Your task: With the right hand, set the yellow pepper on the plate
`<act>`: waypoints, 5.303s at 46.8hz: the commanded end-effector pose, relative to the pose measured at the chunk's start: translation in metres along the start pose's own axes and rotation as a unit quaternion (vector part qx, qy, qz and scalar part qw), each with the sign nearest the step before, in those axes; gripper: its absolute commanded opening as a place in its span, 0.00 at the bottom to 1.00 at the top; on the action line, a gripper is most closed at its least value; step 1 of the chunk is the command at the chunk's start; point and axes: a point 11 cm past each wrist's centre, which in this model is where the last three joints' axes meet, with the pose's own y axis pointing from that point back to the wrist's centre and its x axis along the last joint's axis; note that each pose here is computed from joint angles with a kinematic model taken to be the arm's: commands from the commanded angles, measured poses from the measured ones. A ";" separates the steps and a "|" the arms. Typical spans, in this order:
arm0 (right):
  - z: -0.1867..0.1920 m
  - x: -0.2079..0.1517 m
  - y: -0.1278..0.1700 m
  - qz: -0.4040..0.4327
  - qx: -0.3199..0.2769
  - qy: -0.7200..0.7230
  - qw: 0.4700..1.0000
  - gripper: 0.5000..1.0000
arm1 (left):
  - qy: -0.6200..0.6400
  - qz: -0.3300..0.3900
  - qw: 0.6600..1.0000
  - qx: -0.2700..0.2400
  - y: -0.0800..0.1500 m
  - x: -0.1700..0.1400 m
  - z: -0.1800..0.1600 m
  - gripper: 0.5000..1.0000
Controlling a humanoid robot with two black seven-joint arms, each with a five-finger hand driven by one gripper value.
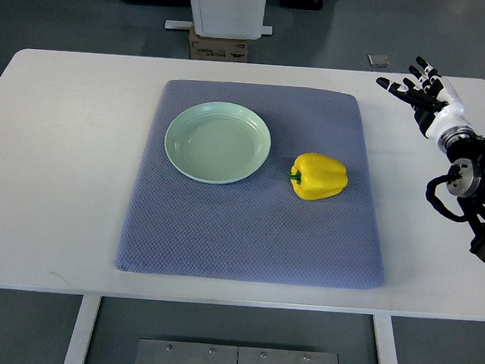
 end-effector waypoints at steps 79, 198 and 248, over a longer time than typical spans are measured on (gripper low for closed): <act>-0.001 0.010 0.005 0.000 0.035 0.030 0.999 1.00 | 0.000 0.000 1.000 0.000 0.000 0.000 0.000 1.00; 0.008 -0.100 0.051 -0.432 0.040 0.554 0.711 1.00 | 0.000 0.000 1.000 0.000 0.000 0.000 0.000 1.00; 0.028 -0.067 0.050 -0.418 0.003 0.602 0.680 0.84 | 0.000 0.000 1.000 0.000 0.000 0.000 0.000 1.00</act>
